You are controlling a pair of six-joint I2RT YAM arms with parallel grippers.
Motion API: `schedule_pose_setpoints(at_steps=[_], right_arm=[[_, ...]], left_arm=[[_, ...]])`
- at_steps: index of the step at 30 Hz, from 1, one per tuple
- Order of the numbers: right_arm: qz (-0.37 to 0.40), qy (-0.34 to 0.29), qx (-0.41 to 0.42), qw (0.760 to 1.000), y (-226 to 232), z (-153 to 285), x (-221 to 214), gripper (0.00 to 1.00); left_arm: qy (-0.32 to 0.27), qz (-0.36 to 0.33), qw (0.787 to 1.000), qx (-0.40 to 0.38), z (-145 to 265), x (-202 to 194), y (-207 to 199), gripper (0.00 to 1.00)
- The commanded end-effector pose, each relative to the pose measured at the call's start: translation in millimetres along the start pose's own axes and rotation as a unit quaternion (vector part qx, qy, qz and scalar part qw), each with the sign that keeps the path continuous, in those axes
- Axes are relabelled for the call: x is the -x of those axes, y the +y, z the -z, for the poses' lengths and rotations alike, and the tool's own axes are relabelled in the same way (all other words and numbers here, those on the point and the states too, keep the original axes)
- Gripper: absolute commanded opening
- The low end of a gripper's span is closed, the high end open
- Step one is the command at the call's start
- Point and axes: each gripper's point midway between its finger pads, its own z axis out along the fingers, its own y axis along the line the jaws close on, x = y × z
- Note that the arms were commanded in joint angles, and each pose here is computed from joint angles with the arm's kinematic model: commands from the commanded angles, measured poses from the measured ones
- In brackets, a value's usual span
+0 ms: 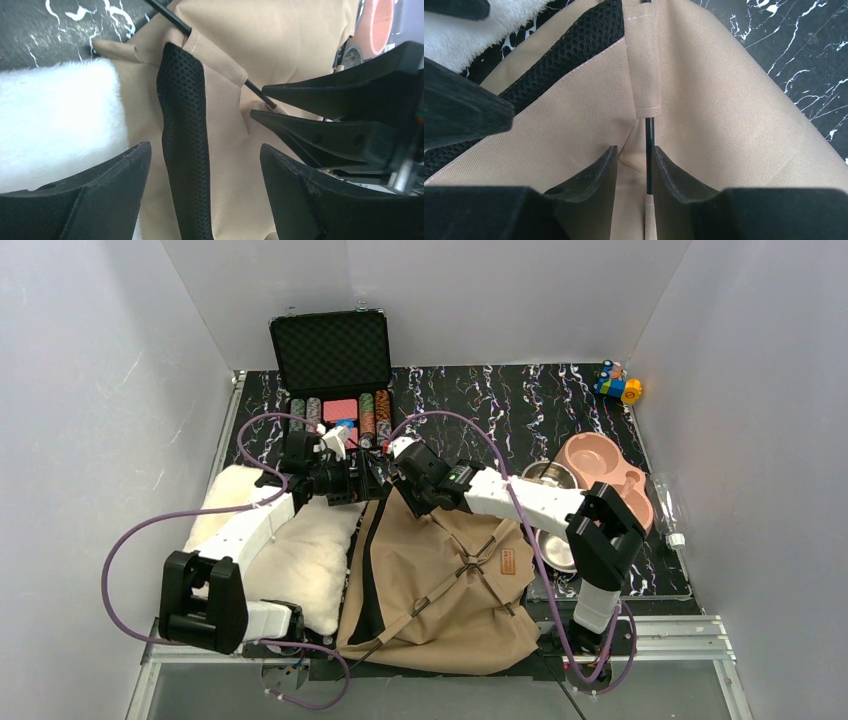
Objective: Set up the pet tent
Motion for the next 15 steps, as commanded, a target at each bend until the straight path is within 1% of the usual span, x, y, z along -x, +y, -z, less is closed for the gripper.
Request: schedule_pose_setpoints(at_steps=[1, 5, 12, 14, 15], right_arm=[[0.001, -0.039, 0.006, 0.999, 1, 2, 29, 0.37], [0.003, -0.034, 0.003, 0.999, -2, -1, 26, 0.34], [0.006, -0.028, -0.002, 1.0, -4, -4, 23, 0.34], [0.008, -0.026, -0.001, 1.0, -4, -6, 22, 0.34], [0.008, -0.025, -0.001, 1.0, -4, -7, 21, 0.32]], left_arm=[[0.015, -0.007, 1.0, -0.001, -5, -2, -4, 0.77], [0.039, 0.002, 0.999, -0.001, -14, -10, -2, 0.71], [0.069, 0.001, 0.998, -0.009, -26, -22, -6, 0.64], [0.075, 0.001, 0.997, -0.013, -29, -24, -8, 0.58], [0.08, 0.001, 0.997, -0.014, -30, -25, -9, 0.53]])
